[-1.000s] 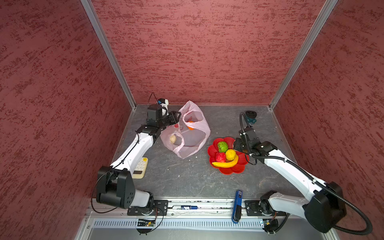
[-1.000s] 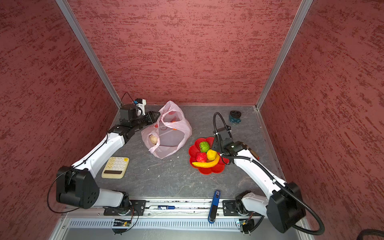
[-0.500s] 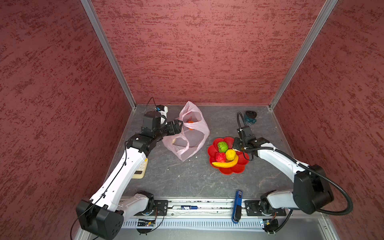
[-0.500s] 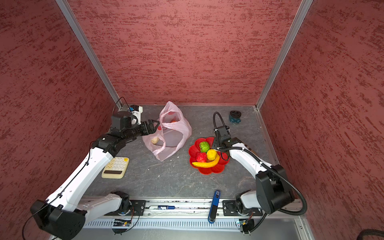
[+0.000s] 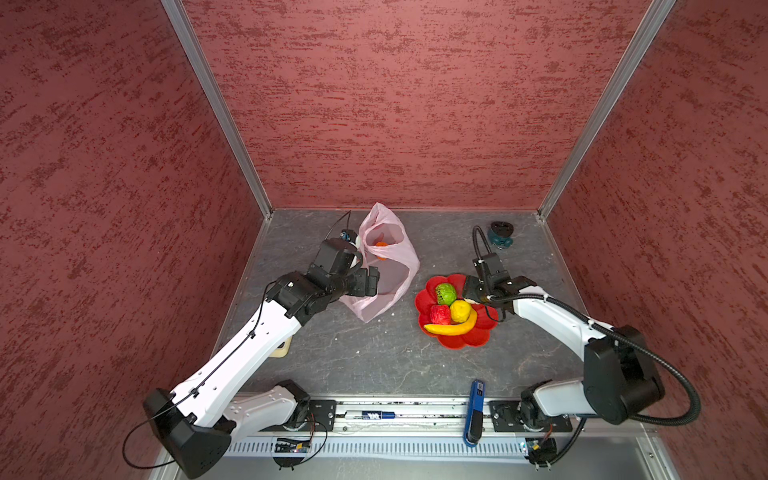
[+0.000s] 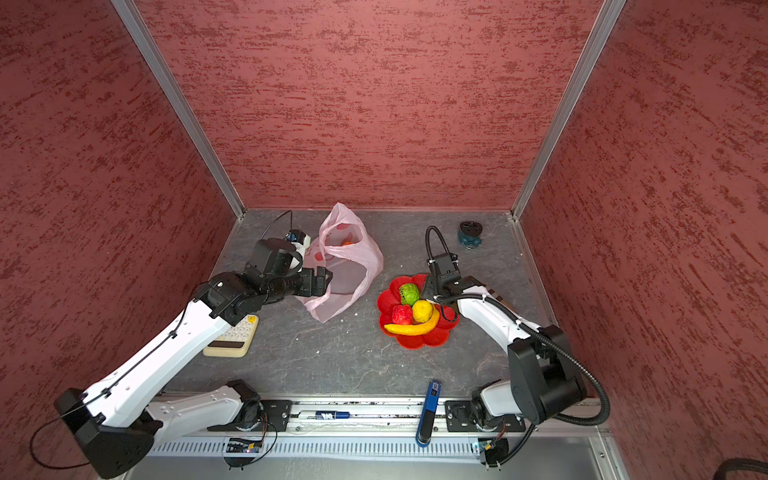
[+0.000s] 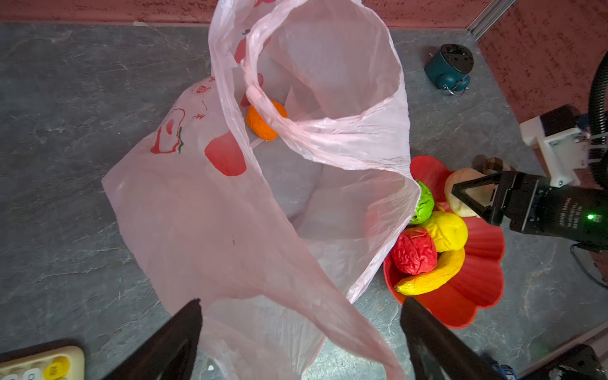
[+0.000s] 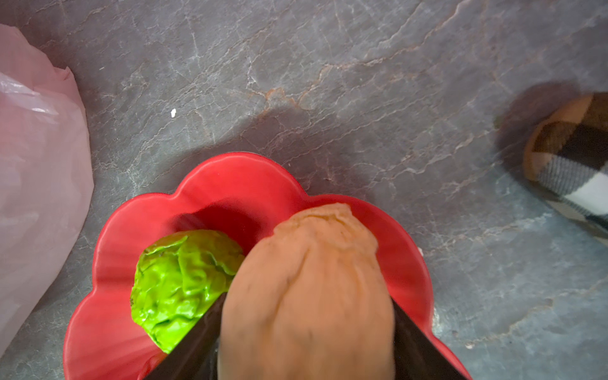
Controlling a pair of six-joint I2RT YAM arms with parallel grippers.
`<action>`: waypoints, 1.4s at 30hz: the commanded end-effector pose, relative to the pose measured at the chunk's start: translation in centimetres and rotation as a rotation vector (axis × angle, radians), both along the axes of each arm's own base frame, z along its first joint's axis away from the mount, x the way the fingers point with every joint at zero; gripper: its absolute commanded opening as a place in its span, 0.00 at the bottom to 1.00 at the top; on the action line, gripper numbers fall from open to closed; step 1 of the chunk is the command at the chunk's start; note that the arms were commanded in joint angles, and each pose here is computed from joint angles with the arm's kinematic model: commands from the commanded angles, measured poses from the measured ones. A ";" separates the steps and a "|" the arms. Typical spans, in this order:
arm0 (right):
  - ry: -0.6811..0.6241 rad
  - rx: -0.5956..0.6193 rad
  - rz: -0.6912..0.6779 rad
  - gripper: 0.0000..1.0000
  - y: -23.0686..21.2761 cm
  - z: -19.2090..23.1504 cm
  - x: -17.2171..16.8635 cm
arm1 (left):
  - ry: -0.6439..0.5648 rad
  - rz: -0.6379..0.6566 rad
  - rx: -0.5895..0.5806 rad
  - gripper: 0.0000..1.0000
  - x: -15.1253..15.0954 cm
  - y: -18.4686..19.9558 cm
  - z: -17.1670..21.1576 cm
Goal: Take the fake fruits out of the plastic bag
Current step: 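Lower the beige fruit onto the plate with right gripper while left lifts bag rim, then move the right gripper into the bag toward the beige fruit inside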
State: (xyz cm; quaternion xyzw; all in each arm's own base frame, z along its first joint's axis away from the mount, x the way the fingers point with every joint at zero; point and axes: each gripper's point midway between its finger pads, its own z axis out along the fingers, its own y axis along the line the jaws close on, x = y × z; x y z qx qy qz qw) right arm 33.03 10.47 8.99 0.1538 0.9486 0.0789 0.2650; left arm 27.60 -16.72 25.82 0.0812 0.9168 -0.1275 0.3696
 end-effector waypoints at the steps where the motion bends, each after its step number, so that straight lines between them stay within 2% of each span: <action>1: -0.020 0.007 -0.002 0.73 0.0 0.3 0.4 | 0.012 0.010 0.092 0.92 -0.6 0.7 -0.5; 10: -0.044 -0.009 -0.002 0.81 -0.3 1.8 0.7 | 0.069 -0.058 0.048 0.90 -3.4 -0.5 -0.6; 15: -0.111 -0.016 -0.002 0.83 -0.6 5.4 0.9 | 0.099 -0.121 0.015 0.90 -3.9 -1.9 -1.4; 21: -0.243 0.046 0.064 0.83 0.7 11.5 0.9 | 0.134 -0.171 -0.013 0.87 -4.3 -3.0 -2.3; 24: -0.290 0.076 0.133 0.82 2.9 13.9 0.7 | 0.163 -0.181 -0.009 0.78 -4.5 -3.2 -3.3; 27: -0.354 0.100 0.230 0.81 6.3 16.9 0.6 | 0.184 -0.158 0.005 0.59 -4.6 -2.9 -4.6; 31: -0.469 0.157 0.395 0.78 12.3 21.8 -0.4 | 0.172 -0.038 0.031 0.29 -4.9 -0.4 -6.1; 35: -0.534 0.275 0.575 0.74 19.4 24.4 -2.3 | 0.059 0.121 -0.060 0.10 -5.1 2.4 -6.5; 39: -0.517 0.364 0.707 0.67 25.4 24.3 -4.0 | -0.087 0.227 -0.222 0.06 -5.4 4.4 -6.1; 42: -0.466 0.401 0.778 0.58 29.2 22.5 -4.9 | -0.166 0.302 -0.283 0.05 -5.8 6.2 -5.8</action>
